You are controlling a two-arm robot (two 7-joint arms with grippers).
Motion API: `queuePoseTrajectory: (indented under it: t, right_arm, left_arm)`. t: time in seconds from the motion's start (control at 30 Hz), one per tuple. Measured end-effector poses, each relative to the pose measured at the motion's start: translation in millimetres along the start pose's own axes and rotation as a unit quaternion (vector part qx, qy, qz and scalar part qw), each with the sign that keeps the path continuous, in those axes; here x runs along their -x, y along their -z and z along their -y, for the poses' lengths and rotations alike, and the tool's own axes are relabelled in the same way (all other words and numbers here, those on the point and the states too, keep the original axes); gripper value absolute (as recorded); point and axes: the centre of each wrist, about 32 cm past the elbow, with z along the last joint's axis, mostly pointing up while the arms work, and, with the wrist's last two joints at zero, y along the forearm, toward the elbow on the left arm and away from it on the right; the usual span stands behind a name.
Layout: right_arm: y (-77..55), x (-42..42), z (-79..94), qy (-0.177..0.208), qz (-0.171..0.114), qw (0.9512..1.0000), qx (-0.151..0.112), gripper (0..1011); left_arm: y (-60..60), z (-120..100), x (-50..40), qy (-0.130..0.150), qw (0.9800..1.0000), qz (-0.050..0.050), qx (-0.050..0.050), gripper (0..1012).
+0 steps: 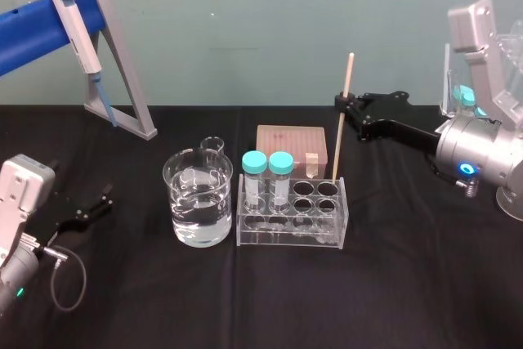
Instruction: Hold the thermometer with one hand and immerse one end into the beaker, then reinsert it into the test tube rack.
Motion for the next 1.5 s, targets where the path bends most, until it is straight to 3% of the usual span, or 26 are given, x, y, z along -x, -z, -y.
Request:
queuePoseTrajectory:
  t: [0.4, 0.73, 1.5]
  right_arm:
    - [11.8, -6.0, -18.8, -0.019, 0.019, 0.9996, 0.012, 52]
    - [25.4, -6.1, -30.3, -0.026, 0.012, 0.9992, 0.029, 52]
    - [50.1, -10.1, -34.0, -0.017, -0.017, 0.9984, 0.051, 52]
  left_arm:
    - [0.0, 0.0, 0.0, 0.000, 1.0000, 0.000, 0.000, 1004]
    - [0.0, 0.0, 0.0, 0.000, 1.0000, 0.000, 0.000, 1004]
    - [0.0, 0.0, 0.0, 0.000, 1.0000, 0.000, 0.000, 1004]
